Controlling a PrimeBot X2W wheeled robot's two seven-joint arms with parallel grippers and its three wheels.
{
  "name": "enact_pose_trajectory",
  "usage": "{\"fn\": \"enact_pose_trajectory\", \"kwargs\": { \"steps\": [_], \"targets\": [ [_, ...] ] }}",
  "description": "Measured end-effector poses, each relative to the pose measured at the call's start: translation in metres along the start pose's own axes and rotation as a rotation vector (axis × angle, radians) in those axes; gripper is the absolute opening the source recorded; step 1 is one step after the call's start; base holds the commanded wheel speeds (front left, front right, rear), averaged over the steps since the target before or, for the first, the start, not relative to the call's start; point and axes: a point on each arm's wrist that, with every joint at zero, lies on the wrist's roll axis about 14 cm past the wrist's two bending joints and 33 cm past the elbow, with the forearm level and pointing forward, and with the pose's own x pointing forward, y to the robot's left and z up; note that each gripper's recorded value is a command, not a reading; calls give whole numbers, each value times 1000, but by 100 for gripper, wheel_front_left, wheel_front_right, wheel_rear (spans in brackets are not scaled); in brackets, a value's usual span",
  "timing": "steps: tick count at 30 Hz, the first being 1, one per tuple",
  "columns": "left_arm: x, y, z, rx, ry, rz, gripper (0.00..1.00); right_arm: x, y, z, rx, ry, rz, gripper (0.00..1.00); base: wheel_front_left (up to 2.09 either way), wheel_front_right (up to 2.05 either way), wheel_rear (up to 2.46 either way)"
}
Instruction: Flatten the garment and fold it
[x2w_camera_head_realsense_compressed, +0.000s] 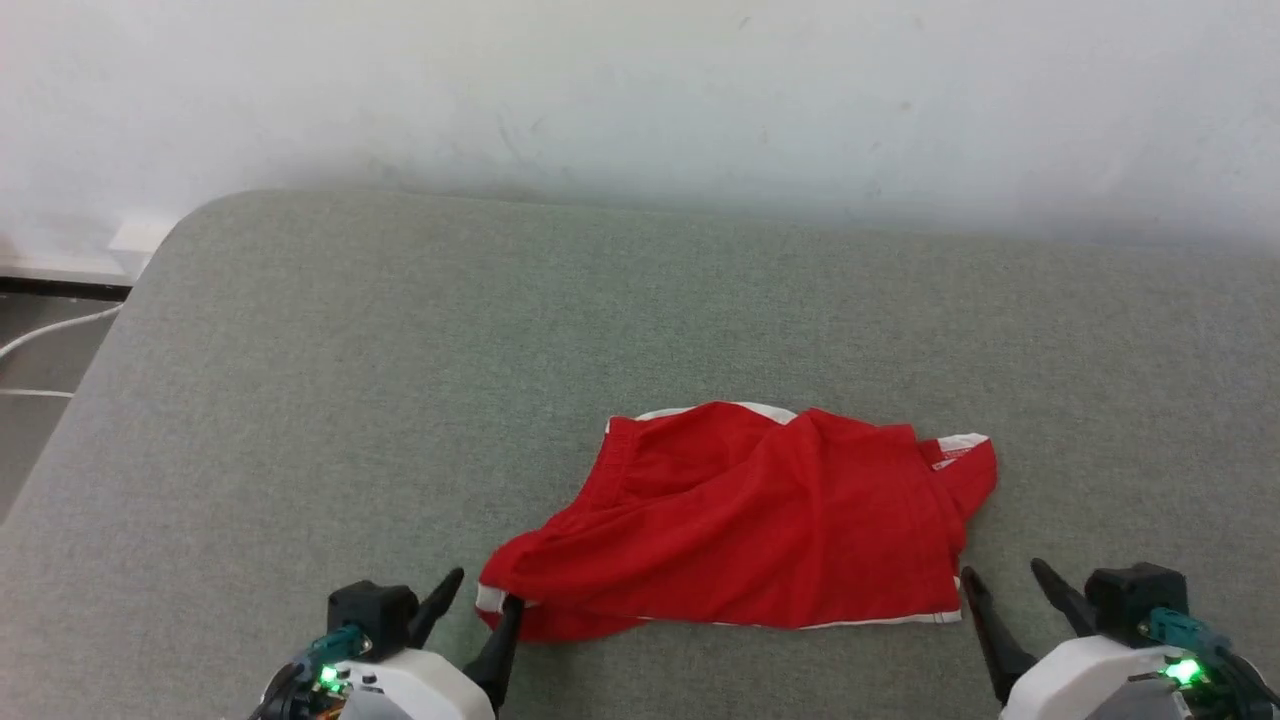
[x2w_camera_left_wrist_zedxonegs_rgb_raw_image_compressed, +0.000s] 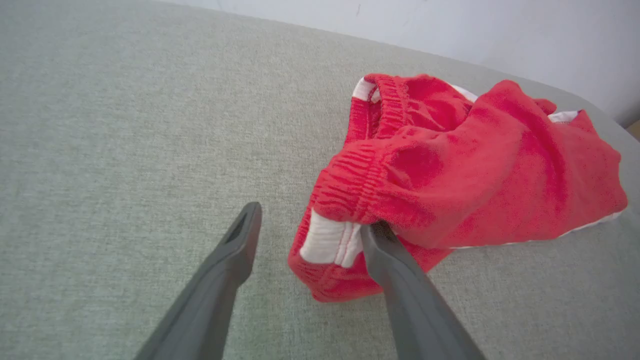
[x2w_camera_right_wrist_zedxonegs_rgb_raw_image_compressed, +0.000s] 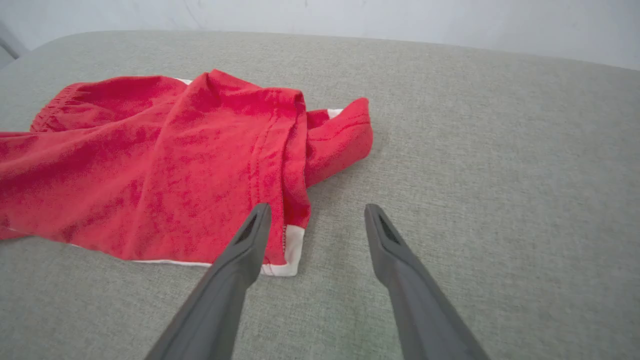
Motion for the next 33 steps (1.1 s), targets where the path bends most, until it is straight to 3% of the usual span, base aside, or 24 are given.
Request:
{"fn": "enact_pose_trajectory", "kwargs": {
  "steps": [6, 15, 21, 29, 30, 31, 32, 33],
  "targets": [
    [-8, 13, 38, -2, -222, 63, 100, -4, 28, 2, -23, 30, 107, 100, 0, 0, 0],
    [-30, 29, 84, 40, -419, 175, 100, -2, 47, -23, -165, 189, 228, 100, 0, 0, 0],
    [-37, 30, 76, 67, -410, 198, 100, 13, 43, -30, -233, 251, 242, 100, 0, 0, 0],
    [-36, 36, 68, 61, -392, 222, 100, 26, 50, -46, -239, 324, 279, 100, 0, 0, 0],
    [-37, 38, 67, 61, -386, 227, 100, 26, 51, -46, -236, 328, 284, 45, 0, 0, 0],
    [-36, 39, 65, 62, -382, 228, 100, 27, 51, -47, -237, 334, 286, 9, 0, 0, 0],
    [-36, 40, 65, 60, -380, 232, 100, 26, 51, -47, -237, 336, 289, 0, 0, 0, 0],
    [-36, 40, 64, 61, -378, 232, 100, 26, 51, -47, -235, 337, 288, 0, 0, 0, 0]
  ]
}}
